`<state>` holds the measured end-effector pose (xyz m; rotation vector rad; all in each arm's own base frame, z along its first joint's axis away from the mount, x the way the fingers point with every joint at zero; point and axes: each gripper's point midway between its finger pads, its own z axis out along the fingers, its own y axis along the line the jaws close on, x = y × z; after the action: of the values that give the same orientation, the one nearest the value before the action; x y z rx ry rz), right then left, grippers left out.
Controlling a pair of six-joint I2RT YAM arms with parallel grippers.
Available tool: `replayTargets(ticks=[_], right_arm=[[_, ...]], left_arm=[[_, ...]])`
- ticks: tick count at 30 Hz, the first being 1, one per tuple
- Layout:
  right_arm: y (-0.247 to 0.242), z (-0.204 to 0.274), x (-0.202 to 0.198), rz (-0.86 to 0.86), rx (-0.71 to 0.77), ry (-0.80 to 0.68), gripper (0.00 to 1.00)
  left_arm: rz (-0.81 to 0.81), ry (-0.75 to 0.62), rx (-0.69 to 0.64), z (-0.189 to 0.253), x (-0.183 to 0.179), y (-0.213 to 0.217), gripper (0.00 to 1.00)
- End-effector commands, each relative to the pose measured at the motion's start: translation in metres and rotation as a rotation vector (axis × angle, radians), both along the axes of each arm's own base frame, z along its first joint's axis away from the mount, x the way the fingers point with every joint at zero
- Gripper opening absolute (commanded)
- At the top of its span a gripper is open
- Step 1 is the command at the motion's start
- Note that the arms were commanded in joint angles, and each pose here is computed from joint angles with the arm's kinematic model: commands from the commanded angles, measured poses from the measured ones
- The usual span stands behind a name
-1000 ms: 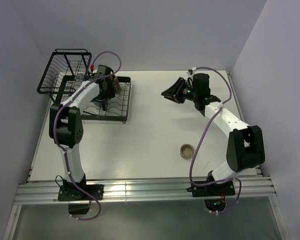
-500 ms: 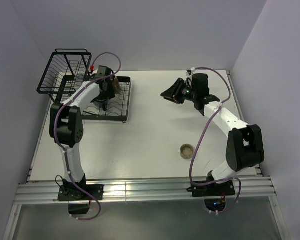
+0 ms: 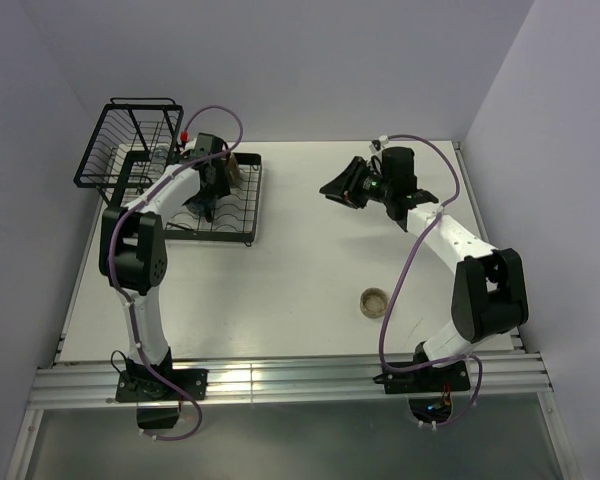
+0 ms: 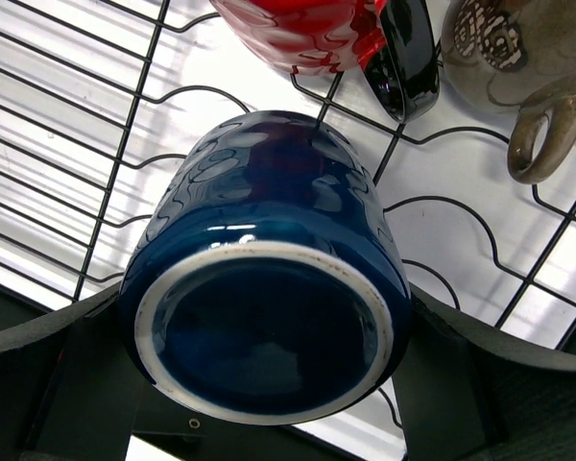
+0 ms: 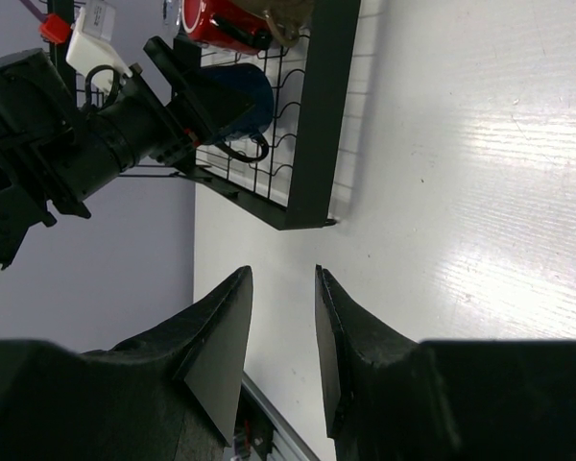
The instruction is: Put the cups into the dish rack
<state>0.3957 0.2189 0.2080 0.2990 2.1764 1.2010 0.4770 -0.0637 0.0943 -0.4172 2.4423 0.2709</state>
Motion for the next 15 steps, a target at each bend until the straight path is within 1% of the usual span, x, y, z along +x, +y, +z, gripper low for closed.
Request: replayTargets(ticks=[1,4,5,15], right_arm=[[0.006,0.019,0.009,0.011,-0.003,-0.068,0.4],[0.008,0.021,0.009,0.015,-0.004,-0.073,0.4],[0.007,0.021,0.01,0.013,-0.004,-0.073,0.4],[0.009,0.02,0.007,0.024,-0.015,-0.064,0.4]], left_arm=[[0.028,-0.082,0.012,0.019,0.009,0.007,0.92],[0.031,-0.091,0.014,0.021,0.009,0.007,0.95],[0.032,-0.091,0.015,0.021,0.009,0.007,0.99],[0.038,-0.127,0.019,0.035,0.009,0.009,0.99]])
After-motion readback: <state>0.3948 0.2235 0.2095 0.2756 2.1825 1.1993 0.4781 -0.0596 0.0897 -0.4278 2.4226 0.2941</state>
